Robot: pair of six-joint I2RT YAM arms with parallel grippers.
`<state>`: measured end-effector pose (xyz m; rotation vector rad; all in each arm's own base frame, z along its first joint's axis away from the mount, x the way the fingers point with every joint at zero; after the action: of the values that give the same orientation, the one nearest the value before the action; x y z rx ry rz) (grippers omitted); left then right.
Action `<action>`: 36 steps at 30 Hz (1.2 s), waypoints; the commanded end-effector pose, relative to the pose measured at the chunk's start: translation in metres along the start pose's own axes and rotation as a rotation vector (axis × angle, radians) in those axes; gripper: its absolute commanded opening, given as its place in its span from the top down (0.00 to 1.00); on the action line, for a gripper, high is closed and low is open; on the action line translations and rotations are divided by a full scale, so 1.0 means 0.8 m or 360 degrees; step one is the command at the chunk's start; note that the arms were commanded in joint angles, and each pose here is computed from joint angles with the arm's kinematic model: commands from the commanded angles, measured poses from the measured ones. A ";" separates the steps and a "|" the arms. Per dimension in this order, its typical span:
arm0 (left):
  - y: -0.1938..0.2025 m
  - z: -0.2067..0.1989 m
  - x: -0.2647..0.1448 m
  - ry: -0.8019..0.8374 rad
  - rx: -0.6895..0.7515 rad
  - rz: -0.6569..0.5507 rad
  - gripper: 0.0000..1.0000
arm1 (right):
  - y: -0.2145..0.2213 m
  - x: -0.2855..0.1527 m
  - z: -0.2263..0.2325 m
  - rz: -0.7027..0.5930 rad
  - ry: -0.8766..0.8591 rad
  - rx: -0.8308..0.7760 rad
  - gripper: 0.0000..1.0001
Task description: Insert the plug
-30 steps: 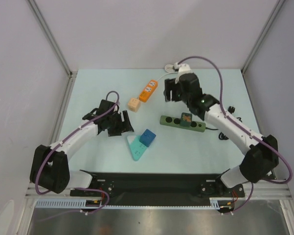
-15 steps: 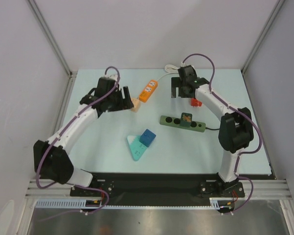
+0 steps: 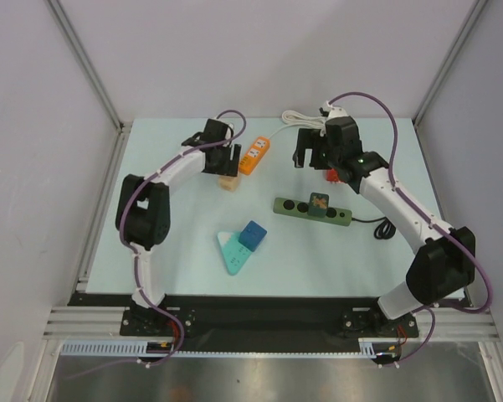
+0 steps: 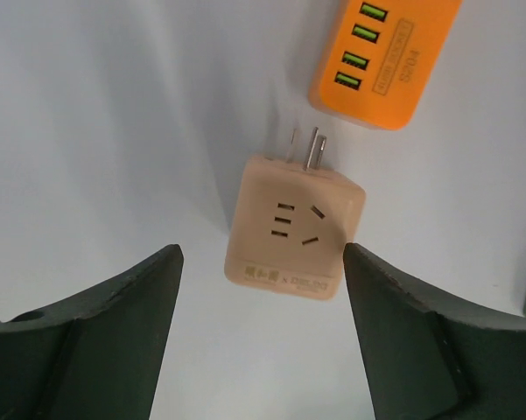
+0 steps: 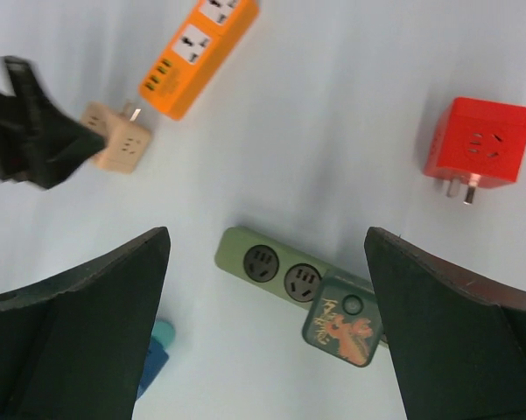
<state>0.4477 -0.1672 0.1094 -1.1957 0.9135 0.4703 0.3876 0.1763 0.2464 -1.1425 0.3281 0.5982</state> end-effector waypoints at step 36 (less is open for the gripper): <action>-0.056 -0.101 -0.230 0.0821 0.0364 -0.1012 1.00 | 0.026 -0.092 0.024 -0.0177 -0.0566 -0.0017 0.00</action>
<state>0.3635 -0.2045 0.1611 -1.2598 1.0697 0.0806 0.3271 0.1775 0.2363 -1.0891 0.1313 0.7246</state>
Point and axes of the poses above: each gripper's point midway between its finger pads, its own x axis out along the fingers, its own z axis along the line the jaws close on, y = z × x, the point moved 3 cm from there along -x, back along the fingers, and after that the axes turned 12 degrees about x, right-handed, at the moved point
